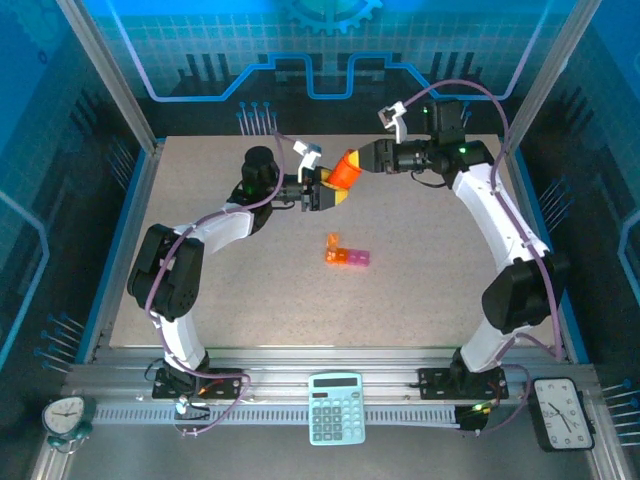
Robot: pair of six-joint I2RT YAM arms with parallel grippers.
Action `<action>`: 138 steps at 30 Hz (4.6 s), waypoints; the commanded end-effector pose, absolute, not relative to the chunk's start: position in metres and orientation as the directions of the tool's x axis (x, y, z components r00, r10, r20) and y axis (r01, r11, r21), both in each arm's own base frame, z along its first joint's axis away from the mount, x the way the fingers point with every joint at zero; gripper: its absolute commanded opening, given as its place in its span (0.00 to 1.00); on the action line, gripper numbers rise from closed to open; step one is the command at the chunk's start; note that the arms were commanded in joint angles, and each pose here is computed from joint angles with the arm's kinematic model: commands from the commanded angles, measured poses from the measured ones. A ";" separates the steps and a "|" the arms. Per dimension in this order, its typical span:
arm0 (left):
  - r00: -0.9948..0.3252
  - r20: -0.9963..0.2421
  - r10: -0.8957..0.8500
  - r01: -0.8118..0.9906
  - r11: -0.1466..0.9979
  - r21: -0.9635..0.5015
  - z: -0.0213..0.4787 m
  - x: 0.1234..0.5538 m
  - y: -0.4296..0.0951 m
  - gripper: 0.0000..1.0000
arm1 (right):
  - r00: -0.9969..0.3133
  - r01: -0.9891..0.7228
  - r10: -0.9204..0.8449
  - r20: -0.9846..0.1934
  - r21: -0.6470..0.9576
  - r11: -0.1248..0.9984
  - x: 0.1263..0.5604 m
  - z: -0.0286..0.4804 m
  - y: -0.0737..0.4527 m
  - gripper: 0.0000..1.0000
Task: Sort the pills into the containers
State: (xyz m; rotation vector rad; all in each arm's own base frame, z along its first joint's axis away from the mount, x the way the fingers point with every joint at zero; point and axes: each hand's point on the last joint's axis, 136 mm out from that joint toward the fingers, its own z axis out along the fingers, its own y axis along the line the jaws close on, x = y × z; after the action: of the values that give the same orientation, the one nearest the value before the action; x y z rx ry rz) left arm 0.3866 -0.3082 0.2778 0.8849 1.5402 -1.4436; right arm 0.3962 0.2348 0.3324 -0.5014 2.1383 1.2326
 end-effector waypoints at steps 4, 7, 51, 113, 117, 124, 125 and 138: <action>-0.208 -0.972 -0.109 0.951 0.210 -0.227 0.318 0.395 -0.305 0.04 | -0.828 -0.421 0.033 -0.560 0.659 0.623 0.384 0.286 0.252 0.43; -0.166 -0.982 -0.091 0.948 0.260 -0.185 0.316 0.394 -0.307 0.04 | -0.835 -0.354 0.094 -0.542 0.661 0.662 0.385 0.276 0.252 0.43; -0.298 -0.951 -0.086 0.948 0.087 -0.305 0.307 0.378 -0.311 0.04 | -0.694 -0.632 0.055 -0.718 0.644 0.430 0.389 0.368 0.228 0.86; -0.168 -0.981 -0.094 0.947 0.261 -0.187 0.310 0.386 -0.315 0.04 | -0.644 -0.540 0.229 -0.730 0.646 0.540 0.383 0.371 0.210 0.87; -0.208 -0.974 -0.091 0.956 0.191 -0.222 0.313 0.377 -0.315 0.05 | -0.622 -0.599 0.197 -0.758 0.622 0.505 0.384 0.371 0.204 0.88; -0.253 -0.964 -0.083 0.958 0.121 -0.262 0.315 0.368 -0.315 0.05 | -0.644 -0.664 0.143 -0.752 0.642 0.384 0.385 0.370 0.215 0.86; -0.257 -0.963 -0.082 0.957 0.115 -0.265 0.315 0.367 -0.316 0.05 | -0.649 -0.667 0.134 -0.749 0.644 0.375 0.384 0.369 0.218 0.86; -0.276 -0.958 -0.078 0.956 0.086 -0.282 0.316 0.364 -0.316 0.05 | -0.677 -0.667 0.096 -0.730 0.663 0.339 0.383 0.362 0.237 0.74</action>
State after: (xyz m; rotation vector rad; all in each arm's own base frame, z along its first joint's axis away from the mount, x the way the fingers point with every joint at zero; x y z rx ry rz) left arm 0.3669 -0.3172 0.2891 0.9017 1.4979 -1.3707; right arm 0.3864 0.2292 0.3528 -0.4401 1.9443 1.3698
